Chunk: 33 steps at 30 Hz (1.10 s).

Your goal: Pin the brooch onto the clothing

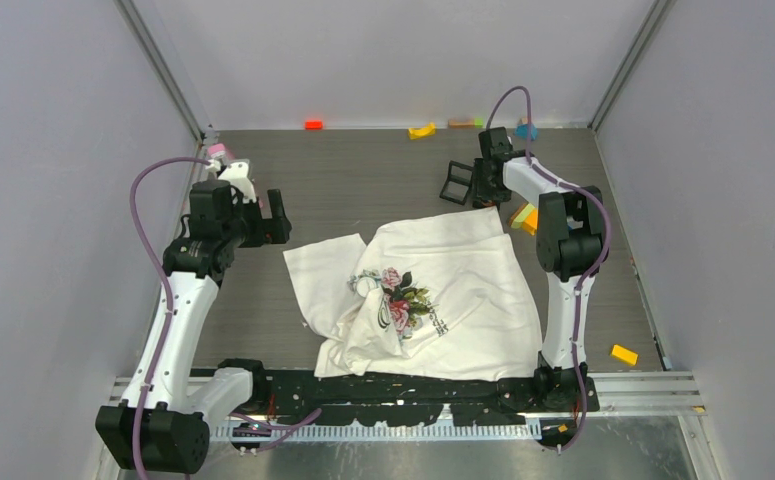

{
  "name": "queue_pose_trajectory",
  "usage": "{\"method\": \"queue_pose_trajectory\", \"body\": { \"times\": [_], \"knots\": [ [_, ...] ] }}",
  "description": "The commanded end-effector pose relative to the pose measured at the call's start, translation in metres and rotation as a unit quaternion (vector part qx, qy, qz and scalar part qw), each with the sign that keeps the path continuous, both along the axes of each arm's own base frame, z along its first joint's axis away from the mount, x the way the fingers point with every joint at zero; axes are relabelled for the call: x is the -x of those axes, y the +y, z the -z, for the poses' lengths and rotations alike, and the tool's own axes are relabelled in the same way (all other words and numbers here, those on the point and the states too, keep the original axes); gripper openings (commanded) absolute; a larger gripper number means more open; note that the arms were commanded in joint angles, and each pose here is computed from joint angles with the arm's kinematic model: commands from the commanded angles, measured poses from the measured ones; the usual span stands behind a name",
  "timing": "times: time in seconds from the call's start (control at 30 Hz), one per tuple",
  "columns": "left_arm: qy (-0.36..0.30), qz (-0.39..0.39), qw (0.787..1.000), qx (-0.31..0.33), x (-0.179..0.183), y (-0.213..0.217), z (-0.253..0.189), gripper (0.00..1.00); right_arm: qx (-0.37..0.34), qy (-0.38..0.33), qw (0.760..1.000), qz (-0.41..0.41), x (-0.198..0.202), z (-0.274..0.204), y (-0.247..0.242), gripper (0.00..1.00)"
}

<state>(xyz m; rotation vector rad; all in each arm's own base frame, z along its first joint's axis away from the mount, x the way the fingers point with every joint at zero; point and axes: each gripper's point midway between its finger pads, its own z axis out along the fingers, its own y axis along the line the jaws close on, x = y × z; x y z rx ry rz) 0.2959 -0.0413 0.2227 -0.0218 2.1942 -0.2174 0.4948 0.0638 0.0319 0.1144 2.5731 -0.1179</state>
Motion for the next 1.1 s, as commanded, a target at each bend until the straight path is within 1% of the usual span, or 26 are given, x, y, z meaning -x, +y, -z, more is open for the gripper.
{"method": "queue_pose_trajectory", "body": {
  "times": [0.0, 0.1, 0.23, 0.43, 0.67, 0.77, 0.87, 1.0, 1.03, 1.07],
  "knots": [
    [-0.021, -0.001, 1.000, 0.001, -0.004, 0.001, -0.008, 1.00, -0.004, -0.012, 1.000, 0.002, -0.009, -0.002, 0.001, 0.40],
    [-0.021, 0.000, 1.000, 0.002, -0.004, 0.001, -0.008, 1.00, -0.003, -0.015, 1.000, 0.004, -0.009, -0.004, 0.000, 0.34],
    [-0.021, 0.001, 1.000, 0.002, -0.004, 0.000, -0.008, 1.00, -0.015, -0.030, 0.999, 0.002, -0.009, -0.021, 0.003, 0.30],
    [-0.025, 0.003, 1.000, 0.010, -0.004, -0.002, -0.010, 1.00, -0.030, -0.058, 0.998, -0.007, -0.005, -0.053, 0.011, 0.29],
    [-0.024, 0.024, 0.999, 0.042, -0.004, -0.016, -0.009, 1.00, -0.039, -0.082, 0.995, -0.029, 0.009, -0.080, 0.029, 0.29],
    [-0.024, 0.044, 0.996, 0.076, -0.004, -0.029, -0.012, 1.00, -0.038, -0.084, 0.994, -0.055, 0.022, -0.086, 0.049, 0.29],
    [-0.026, 0.061, 0.990, 0.123, -0.002, -0.045, -0.016, 0.99, -0.044, -0.094, 0.991, -0.088, 0.036, -0.100, 0.071, 0.29],
    [-0.017, 0.091, 0.976, 0.195, 0.005, -0.071, -0.015, 0.98, -0.069, -0.109, 0.979, -0.159, 0.067, -0.117, 0.117, 0.29],
    [-0.012, 0.097, 0.972, 0.212, 0.007, -0.077, -0.015, 0.98, -0.081, -0.115, 0.973, -0.185, 0.080, -0.124, 0.134, 0.29],
    [-0.005, 0.105, 0.968, 0.228, 0.010, -0.084, -0.012, 0.98, -0.085, -0.111, 0.970, -0.200, 0.089, -0.121, 0.142, 0.29]
  ]
}}
